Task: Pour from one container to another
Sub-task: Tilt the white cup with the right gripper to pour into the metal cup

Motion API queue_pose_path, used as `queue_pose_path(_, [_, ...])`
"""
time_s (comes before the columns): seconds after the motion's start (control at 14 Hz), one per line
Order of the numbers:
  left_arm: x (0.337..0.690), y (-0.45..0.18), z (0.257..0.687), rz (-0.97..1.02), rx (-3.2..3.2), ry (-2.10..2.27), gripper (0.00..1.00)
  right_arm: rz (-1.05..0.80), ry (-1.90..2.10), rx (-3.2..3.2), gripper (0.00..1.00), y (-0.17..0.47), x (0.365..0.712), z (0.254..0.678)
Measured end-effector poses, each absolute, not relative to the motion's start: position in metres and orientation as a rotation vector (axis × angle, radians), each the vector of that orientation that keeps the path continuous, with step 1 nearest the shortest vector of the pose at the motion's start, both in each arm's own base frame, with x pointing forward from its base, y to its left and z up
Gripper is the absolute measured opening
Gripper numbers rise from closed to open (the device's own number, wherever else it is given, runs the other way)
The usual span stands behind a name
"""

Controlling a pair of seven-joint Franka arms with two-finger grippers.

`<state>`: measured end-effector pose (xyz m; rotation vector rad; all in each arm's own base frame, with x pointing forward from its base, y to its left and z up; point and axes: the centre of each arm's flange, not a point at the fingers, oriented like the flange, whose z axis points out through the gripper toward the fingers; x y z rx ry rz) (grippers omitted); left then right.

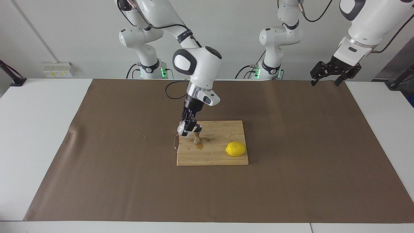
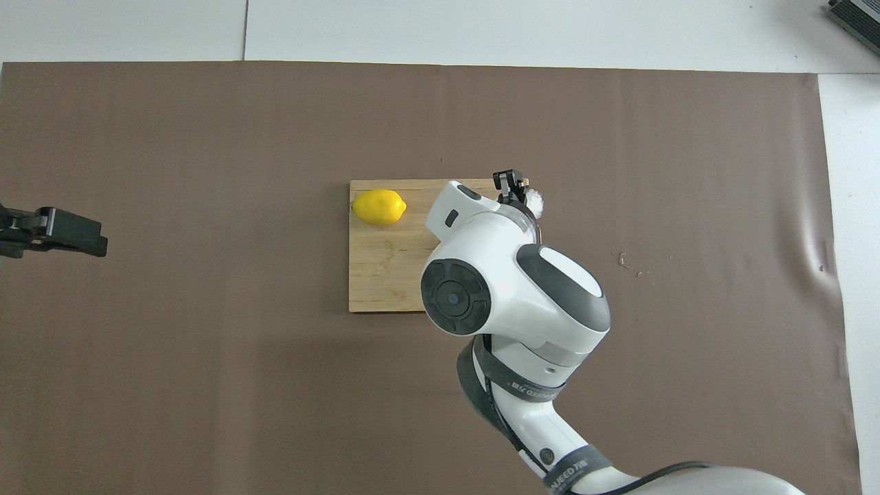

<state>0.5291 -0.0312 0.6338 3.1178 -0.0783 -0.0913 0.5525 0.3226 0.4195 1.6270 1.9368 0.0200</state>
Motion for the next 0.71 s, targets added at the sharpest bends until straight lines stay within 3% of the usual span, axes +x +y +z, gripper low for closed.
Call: queue_pose_path(0.71, [0.5291, -0.0312, 0.6338, -0.092, 3.118, -0.078, 1.00, 0.034, 1.949, 1.509, 0.51, 0.3309, 0.5485, 0.4210])
